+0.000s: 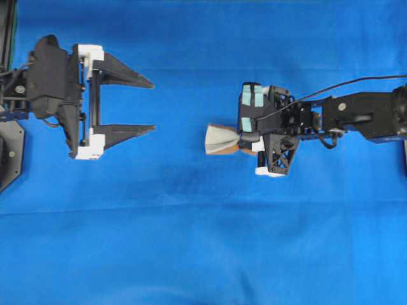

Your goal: Hand over the sponge with the left arm and wipe it with the right arm.

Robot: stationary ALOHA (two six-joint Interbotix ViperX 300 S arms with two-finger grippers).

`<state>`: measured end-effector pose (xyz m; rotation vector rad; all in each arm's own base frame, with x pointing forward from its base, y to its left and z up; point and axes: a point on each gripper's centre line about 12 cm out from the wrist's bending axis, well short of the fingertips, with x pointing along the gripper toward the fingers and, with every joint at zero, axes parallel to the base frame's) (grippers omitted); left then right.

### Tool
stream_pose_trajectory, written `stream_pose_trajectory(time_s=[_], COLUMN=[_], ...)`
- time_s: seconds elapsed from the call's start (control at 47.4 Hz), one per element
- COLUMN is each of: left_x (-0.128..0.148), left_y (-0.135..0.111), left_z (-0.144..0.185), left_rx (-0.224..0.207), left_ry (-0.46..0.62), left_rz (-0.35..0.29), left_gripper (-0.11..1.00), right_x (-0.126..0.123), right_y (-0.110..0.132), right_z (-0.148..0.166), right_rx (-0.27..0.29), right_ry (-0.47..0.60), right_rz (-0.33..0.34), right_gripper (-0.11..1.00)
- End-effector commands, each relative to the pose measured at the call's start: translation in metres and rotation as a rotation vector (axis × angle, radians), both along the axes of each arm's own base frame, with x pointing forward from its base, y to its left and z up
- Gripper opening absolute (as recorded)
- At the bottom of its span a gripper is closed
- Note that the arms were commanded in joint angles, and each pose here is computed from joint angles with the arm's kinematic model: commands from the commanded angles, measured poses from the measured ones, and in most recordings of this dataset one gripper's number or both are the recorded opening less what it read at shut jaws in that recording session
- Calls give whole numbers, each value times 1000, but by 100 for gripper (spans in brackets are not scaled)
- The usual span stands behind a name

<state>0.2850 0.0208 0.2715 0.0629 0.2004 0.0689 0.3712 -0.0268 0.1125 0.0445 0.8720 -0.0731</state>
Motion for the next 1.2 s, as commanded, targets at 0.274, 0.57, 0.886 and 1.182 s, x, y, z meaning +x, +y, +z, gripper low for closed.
stream_pose_trajectory(time_s=[0.274,0.57,0.886,1.182], left_x=[-9,-9,-9,-9], left_y=[-4,-5,-5,-5], left_z=[11,10,10,10], left_rx=[-21,-23,-23,-21], left_ry=[-51,-45,-42,-41], left_rz=[-7,-10,-10,-10], left_gripper=[90,90,90,90], right_x=[2,-21,-19,-3], right_y=[-22,-101,-106,-11], right_z=[4,1,-1,-6], right_rx=[-10,-65,-69,21], right_ry=[-33,-60,-74,-70], right_rz=[-52,-218,-229,-64], right_gripper=[16,16,16,16])
